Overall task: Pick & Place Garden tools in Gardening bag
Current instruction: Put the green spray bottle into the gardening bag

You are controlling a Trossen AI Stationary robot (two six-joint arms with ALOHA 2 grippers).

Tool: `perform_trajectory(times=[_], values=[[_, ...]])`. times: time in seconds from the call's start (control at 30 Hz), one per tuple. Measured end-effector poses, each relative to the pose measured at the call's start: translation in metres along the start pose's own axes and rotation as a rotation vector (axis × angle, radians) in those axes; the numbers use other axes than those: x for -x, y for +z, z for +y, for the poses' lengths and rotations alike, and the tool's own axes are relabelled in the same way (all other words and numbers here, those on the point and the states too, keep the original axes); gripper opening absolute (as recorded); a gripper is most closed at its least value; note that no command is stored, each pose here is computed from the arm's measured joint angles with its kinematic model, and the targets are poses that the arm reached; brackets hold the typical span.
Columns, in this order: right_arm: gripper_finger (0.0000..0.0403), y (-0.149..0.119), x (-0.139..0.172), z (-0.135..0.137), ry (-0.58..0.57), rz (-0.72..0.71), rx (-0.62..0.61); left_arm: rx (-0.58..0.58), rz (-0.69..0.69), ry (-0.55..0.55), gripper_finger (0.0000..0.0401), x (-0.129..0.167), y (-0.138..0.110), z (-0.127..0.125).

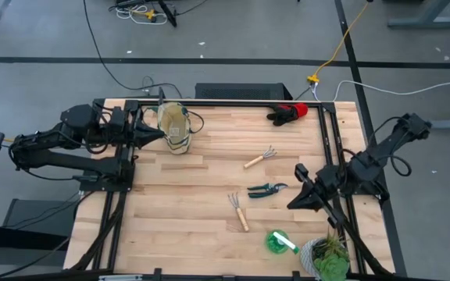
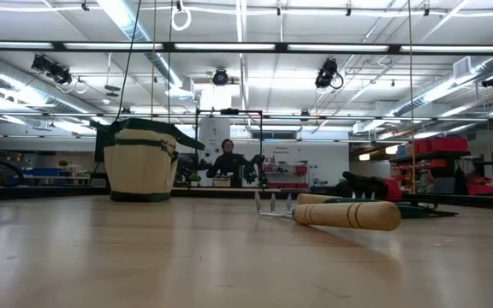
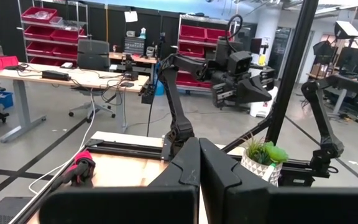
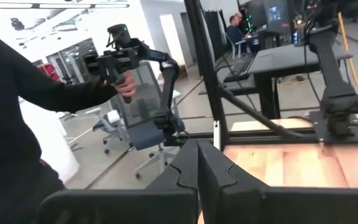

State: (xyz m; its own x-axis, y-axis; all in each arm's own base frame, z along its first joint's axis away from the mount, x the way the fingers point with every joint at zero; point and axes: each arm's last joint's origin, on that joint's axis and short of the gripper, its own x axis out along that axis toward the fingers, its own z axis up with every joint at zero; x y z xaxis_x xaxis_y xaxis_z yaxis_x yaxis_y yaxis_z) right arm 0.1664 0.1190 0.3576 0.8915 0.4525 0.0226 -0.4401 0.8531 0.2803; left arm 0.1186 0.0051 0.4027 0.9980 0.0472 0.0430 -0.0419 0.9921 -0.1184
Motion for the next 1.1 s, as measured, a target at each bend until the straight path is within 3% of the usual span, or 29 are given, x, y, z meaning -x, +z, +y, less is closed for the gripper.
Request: perform_trajectory(times=[0.37, 0.7, 1.1], values=[[0.0, -0.004, -0.015, 0.012, 0.039, 0.018, -0.018, -0.002, 0.006, -0.004, 0.0002, 0.0, -0.001, 0.0], [0.0, 0.018, -0.025, 0.021, 0.013, 0.118, 0.013, -0.002, 0.007, -0.004, 0.0002, 0.0, -0.001, 0.0], [0.0, 0.046, -0.024, 0.029, -0.001, 0.132, -0.02, -0.002, 0.042, -0.005, 0.0002, 0.0, -0.004, 0.0]])
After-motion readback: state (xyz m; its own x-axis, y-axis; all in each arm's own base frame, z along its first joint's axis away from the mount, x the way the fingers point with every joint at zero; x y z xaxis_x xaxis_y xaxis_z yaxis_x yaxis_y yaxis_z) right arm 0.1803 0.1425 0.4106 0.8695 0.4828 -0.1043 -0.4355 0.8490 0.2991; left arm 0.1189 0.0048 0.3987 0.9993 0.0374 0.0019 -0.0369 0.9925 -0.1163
